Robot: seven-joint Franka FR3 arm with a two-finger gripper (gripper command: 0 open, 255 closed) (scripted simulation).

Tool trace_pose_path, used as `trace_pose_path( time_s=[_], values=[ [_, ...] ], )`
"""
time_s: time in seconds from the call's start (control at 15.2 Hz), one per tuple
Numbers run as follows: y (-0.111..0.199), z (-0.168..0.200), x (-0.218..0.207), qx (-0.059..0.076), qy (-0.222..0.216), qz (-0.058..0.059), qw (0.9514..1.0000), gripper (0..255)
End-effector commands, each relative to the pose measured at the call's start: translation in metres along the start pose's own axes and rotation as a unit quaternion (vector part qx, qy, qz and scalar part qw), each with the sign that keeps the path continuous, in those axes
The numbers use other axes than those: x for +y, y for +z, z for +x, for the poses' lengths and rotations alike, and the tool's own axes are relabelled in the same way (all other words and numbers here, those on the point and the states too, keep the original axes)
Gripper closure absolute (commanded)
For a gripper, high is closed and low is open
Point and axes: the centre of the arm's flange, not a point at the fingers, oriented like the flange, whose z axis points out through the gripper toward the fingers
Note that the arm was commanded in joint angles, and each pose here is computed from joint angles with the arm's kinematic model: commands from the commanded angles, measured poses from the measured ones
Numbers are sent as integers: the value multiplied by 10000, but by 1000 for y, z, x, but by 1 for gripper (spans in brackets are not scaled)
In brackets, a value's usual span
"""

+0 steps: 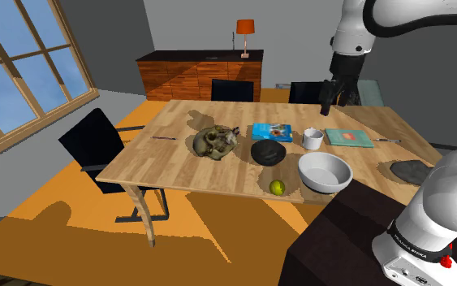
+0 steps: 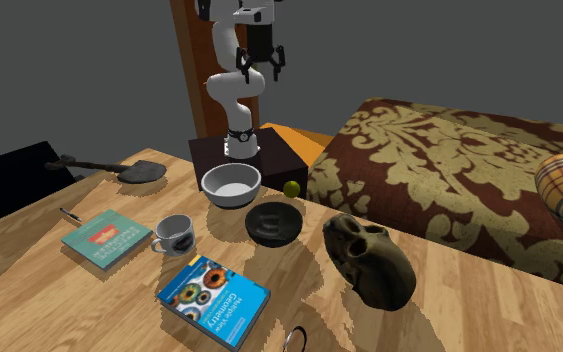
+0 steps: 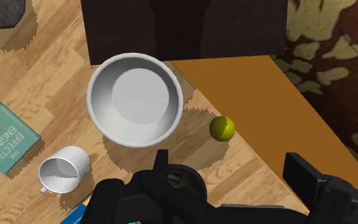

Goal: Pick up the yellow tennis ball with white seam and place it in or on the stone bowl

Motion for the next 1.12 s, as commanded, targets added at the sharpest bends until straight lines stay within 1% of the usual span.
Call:
trace_pose_path(
  time_s=[0.0,1.06],
  values=[
    [0,0,0,0,0,0,10000,0],
    [194,83,-59,-405,40,-313,9987,0]
  ],
)
